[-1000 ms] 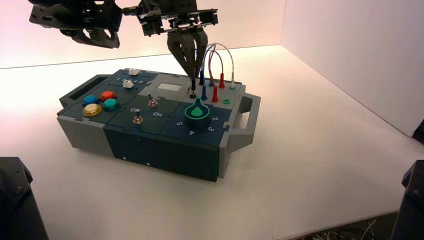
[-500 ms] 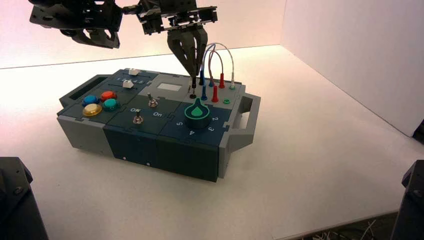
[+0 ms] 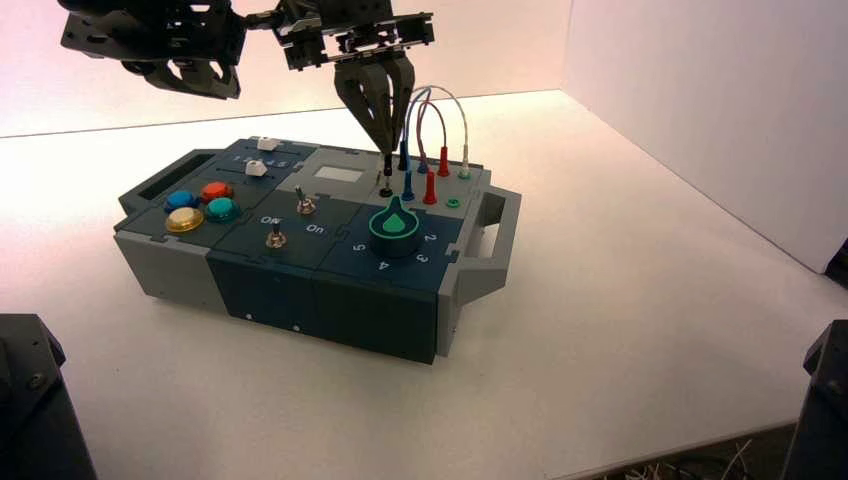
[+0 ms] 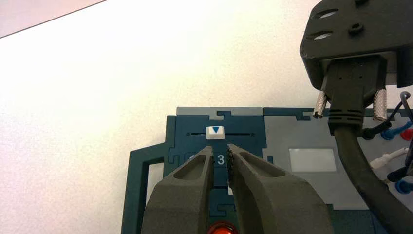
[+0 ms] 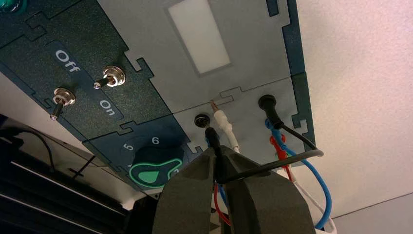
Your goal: Insert the black wire.
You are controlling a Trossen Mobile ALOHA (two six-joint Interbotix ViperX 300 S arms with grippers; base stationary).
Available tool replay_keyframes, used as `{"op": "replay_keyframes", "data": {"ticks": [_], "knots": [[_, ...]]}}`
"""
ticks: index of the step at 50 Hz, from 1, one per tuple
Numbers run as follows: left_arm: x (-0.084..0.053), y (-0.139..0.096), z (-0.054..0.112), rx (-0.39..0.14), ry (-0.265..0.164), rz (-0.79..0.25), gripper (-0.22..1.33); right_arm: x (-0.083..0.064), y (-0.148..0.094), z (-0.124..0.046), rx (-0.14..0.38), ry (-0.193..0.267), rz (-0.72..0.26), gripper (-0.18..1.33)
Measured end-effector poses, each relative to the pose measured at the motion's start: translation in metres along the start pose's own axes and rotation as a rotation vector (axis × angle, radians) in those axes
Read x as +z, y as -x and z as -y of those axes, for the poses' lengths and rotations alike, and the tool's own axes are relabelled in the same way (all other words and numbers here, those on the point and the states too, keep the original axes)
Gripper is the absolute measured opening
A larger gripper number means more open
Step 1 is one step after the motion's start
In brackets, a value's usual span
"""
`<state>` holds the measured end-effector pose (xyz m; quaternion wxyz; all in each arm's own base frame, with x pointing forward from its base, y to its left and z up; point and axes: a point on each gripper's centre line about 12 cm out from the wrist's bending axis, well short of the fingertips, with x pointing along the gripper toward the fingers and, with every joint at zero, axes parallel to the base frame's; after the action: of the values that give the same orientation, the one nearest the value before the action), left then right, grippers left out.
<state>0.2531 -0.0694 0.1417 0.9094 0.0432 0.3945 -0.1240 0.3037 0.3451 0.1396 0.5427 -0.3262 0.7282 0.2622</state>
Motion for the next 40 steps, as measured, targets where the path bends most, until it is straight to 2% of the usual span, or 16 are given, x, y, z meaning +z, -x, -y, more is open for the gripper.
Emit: {"op": "replay_keyframes", "data": {"ticks": [40], "knots": [[0.0031,-0.0043,0.0000,0.000,-0.001,-0.006,0.34,0.0003,-0.0007,-0.0022,0.018,-0.004,-0.001,-0.07]]}}
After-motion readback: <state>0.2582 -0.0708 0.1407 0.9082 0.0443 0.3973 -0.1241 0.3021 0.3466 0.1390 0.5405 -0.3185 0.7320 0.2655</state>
